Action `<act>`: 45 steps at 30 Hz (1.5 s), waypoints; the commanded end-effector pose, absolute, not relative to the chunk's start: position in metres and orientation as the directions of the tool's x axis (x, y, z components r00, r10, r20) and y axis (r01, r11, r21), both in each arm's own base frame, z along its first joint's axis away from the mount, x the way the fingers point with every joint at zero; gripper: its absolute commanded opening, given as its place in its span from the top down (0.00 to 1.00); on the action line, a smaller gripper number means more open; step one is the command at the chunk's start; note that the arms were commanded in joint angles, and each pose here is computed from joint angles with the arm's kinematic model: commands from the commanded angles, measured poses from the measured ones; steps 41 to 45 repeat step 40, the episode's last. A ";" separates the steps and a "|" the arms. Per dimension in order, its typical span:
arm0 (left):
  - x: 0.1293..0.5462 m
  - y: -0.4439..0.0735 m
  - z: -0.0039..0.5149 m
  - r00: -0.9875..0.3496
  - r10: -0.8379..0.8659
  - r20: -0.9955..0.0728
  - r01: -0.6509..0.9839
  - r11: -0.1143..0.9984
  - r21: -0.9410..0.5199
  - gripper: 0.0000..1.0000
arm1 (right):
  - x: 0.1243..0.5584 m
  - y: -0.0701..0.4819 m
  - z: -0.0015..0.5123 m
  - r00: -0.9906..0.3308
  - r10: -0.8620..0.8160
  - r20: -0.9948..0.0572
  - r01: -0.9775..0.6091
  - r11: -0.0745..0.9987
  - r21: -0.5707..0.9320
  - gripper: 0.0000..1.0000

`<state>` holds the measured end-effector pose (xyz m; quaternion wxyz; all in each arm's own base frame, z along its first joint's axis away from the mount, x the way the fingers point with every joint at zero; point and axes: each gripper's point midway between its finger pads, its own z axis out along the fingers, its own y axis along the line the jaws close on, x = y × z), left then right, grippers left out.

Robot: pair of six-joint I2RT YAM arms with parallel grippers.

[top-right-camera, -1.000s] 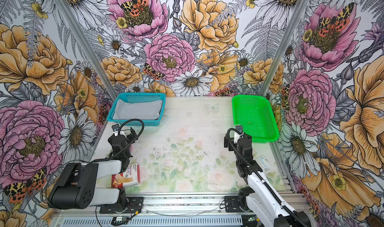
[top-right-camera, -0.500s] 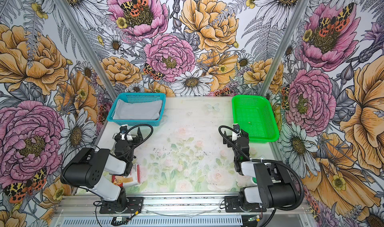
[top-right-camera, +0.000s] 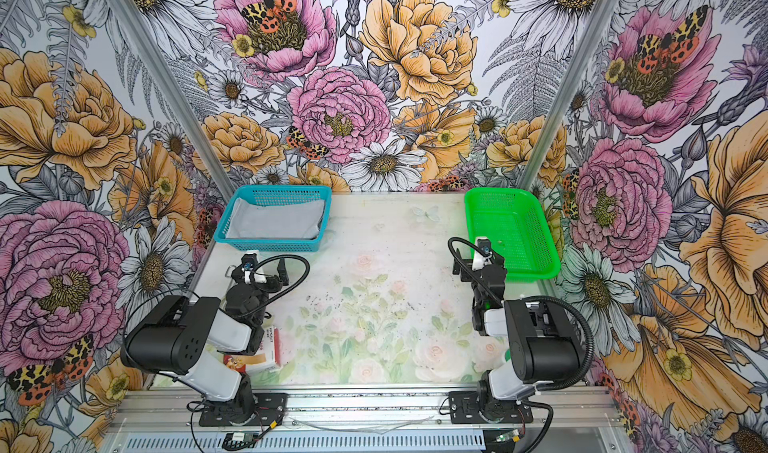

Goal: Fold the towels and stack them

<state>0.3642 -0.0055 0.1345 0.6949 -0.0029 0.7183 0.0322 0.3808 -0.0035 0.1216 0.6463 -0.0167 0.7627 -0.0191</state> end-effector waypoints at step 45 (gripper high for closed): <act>0.360 -0.022 0.144 0.016 0.063 -0.998 0.084 0.994 0.065 0.01 | 0.364 0.009 0.129 -0.065 -0.070 -0.995 -0.060 0.996 -0.066 0.01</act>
